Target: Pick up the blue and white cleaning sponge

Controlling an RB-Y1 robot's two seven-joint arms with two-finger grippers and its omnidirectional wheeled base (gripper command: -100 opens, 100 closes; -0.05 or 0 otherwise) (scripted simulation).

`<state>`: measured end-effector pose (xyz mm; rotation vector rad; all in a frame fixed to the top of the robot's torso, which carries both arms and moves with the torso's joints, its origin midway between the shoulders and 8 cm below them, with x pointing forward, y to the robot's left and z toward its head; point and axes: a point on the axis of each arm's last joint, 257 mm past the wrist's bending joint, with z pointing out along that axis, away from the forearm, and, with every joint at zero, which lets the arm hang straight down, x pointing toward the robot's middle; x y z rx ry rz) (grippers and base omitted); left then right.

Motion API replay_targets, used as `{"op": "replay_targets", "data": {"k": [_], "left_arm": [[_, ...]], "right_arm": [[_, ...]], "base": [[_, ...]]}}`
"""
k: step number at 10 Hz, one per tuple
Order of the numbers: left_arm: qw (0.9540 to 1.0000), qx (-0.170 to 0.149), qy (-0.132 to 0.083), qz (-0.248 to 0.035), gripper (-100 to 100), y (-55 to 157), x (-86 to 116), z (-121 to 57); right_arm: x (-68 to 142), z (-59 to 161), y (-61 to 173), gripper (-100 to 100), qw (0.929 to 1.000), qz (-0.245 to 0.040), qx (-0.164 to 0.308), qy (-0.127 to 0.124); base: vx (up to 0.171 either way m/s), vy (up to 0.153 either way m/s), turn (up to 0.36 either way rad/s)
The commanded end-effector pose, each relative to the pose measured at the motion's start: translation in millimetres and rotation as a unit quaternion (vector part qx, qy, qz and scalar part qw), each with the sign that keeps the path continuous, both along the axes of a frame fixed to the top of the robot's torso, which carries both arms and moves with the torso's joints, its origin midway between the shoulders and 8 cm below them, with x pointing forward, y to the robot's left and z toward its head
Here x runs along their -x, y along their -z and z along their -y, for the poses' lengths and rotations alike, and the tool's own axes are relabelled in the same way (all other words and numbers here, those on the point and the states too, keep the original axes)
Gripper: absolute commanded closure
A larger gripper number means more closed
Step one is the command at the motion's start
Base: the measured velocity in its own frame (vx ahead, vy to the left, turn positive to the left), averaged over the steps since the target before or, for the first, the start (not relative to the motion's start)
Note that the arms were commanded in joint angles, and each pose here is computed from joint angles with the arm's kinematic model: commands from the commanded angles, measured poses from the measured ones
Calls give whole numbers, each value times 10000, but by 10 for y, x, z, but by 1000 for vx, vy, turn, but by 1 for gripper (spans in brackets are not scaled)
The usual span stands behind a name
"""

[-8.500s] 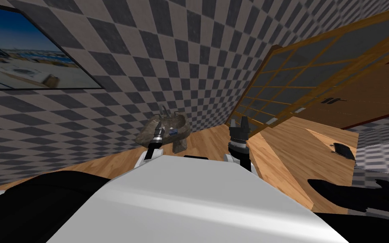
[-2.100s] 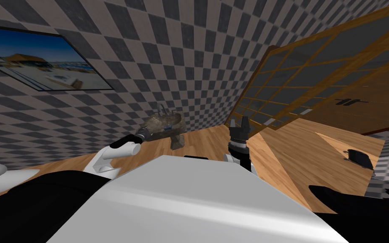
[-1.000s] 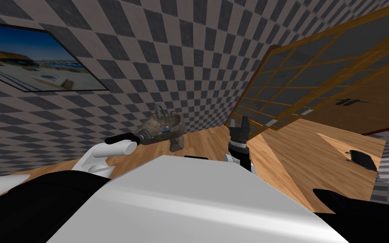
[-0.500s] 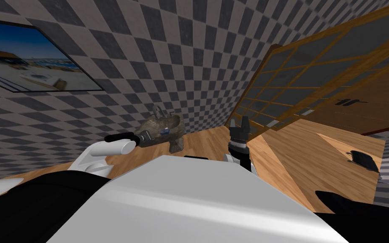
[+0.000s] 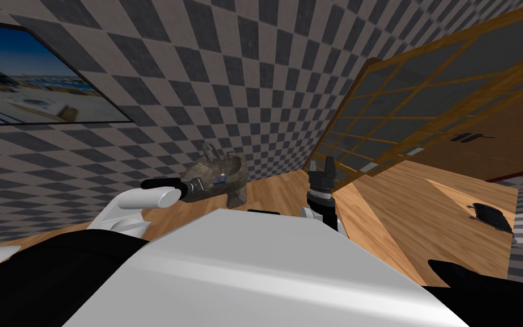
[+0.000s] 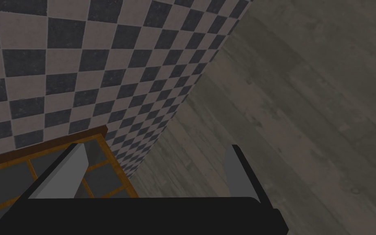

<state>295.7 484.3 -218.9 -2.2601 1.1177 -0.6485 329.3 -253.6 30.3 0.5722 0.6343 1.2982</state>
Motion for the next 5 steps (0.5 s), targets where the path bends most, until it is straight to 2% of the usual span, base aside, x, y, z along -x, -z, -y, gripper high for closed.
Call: {"op": "replay_targets", "data": {"k": [1,2,3,4,5], "left_arm": [[9997,213,35,-128,-100,9,41,123],[9994,232,7,-270,-100,54,101,122],[9986,402,56,-345,-100,52,125,229],[9980,415,32,-467,-100,88,177,229],[9969,571,92,-528,-100,77,198,338]], "right_arm": [[0,0,0,0,10000,0,0,0],[0,0,0,0,10000,0,0,0],[0,0,0,0,10000,0,0,0],[0,0,0,0,10000,0,0,0],[0,0,0,0,10000,0,0,0]], "base": [[96,12,-17],[73,11,-11],[90,19,-15],[73,14,-11],[88,5,-17]]}}
